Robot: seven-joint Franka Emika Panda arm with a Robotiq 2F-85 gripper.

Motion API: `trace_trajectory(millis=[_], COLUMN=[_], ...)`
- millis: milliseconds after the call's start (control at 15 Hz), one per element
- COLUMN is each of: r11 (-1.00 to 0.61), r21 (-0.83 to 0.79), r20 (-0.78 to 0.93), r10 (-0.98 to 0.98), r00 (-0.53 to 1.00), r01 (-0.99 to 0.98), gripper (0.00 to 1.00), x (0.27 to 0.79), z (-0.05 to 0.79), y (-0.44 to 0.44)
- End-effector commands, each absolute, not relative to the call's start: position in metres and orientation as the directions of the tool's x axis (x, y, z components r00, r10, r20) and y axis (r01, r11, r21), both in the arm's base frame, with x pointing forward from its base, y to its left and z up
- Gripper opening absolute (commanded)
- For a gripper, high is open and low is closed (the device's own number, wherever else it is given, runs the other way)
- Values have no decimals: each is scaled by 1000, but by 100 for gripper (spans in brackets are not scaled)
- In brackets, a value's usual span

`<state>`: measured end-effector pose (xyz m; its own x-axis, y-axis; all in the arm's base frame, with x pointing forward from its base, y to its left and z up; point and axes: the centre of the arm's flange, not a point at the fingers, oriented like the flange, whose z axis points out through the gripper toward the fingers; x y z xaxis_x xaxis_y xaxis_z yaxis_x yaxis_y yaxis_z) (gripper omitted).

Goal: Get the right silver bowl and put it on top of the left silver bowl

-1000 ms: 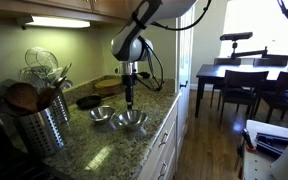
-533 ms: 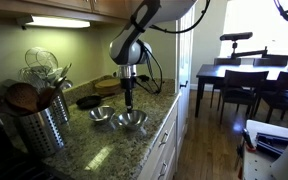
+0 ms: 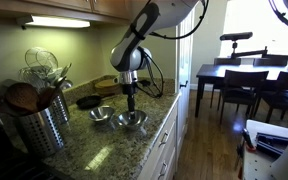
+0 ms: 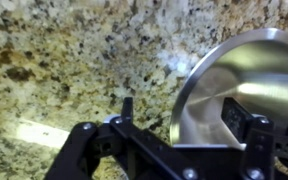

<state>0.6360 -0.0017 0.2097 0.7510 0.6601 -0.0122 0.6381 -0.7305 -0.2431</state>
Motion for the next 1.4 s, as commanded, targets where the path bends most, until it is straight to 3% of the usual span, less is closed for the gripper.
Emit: trace_trajectory(millis=[0, 600, 1333], r11=[-729, -733, -821], r21=[-234, -219, -169], r20=[-37, -45, -5], r10=[668, 667, 554], r00=[743, 744, 832], r01=[644, 644, 546], gripper=[58, 2, 2], x=[637, 638, 663], z=[212, 218, 261], y=[-4, -13, -73])
